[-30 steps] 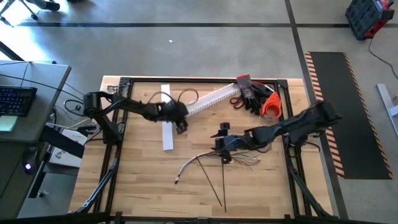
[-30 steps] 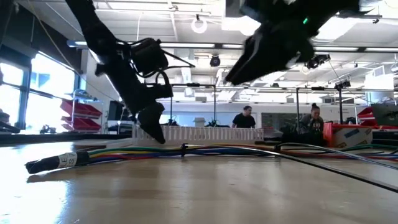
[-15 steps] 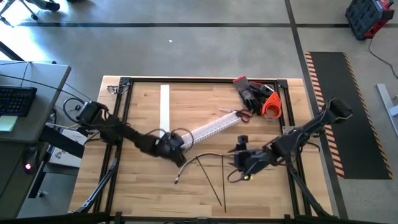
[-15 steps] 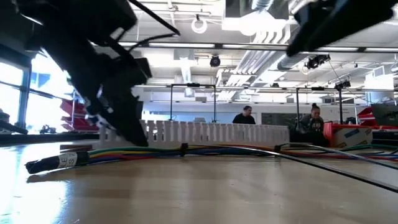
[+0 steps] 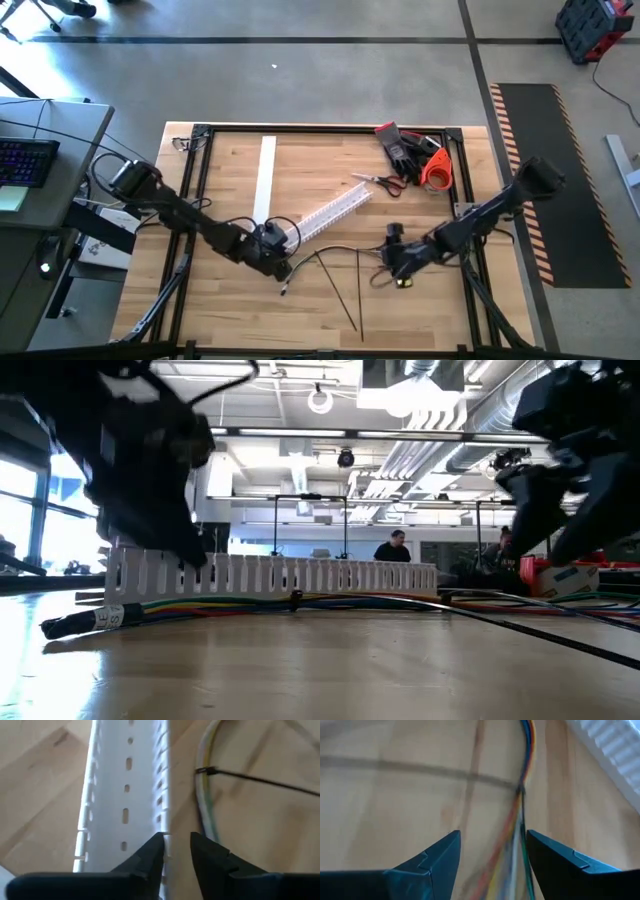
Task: Ziptie cables
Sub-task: Put the zip-tied cable wires into the white cable duct
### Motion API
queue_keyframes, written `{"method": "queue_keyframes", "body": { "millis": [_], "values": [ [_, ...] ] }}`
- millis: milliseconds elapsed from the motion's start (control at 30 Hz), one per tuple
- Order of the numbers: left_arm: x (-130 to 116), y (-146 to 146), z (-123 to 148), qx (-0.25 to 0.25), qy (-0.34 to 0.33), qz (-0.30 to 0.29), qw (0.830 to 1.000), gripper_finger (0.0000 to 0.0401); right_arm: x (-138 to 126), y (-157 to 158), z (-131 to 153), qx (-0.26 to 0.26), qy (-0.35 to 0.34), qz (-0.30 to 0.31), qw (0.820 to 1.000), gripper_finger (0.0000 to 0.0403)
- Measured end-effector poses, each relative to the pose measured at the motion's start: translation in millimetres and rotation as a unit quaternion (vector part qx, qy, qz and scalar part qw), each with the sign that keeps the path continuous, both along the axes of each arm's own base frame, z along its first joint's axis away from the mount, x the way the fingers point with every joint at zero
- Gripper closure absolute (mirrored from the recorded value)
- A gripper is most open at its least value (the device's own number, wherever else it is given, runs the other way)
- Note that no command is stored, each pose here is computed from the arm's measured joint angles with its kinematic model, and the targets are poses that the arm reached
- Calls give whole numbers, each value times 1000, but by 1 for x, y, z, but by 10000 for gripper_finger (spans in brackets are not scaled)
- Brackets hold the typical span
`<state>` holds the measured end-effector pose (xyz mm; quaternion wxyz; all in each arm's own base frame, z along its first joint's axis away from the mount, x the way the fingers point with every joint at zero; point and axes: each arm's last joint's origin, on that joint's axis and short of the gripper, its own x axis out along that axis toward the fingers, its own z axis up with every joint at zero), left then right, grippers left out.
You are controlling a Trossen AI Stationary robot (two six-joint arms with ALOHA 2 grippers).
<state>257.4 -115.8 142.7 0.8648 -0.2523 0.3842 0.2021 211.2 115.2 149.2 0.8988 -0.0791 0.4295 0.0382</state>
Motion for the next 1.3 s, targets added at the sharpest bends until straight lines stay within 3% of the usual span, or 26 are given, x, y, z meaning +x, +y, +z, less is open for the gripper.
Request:
{"method": "queue_keyframes", "body": {
  "millis": [133, 233, 333, 467, 600, 767, 900, 1000, 1133, 1300],
  "values": [
    [-1, -9, 32, -13, -17, -21, 1000, 311, 3, -17, -15, 43, -83, -2, 996, 192],
    [0, -29, 49, -17, -36, -46, 998, 321, -3, -32, -27, 22, -67, -33, 997, 192],
    [2, -53, 52, -24, -49, -63, 997, 338, -4, -38, -32, 35, -50, -9, 998, 192],
    [5, -82, 44, -42, -40, -63, 996, 362, -2, -40, -41, 34, -28, 14, 999, 192],
    [11, -103, 20, -70, -10, -36, 997, 381, 2, -38, -51, 37, -18, 21, 999, 192],
    [18, -116, -15, -81, 44, -1, 996, 382, 7, -36, -57, 42, -33, 22, 998, 192],
    [25, -123, -20, -97, 75, 8, 992, 381, 9, -35, -56, 43, -43, 27, 998, 192],
    [29, -126, -9, -86, 98, 12, 991, 385, 9, -35, -56, 42, -43, 29, 998, 192],
    [28, -132, 24, -28, 111, 33, 993, 397, 9, -35, -56, 35, -44, 37, 998, 192],
    [21, -127, 12, 2, 128, 69, 989, 385, 9, -35, -56, 35, -45, 37, 998, 192]
  ]
}}
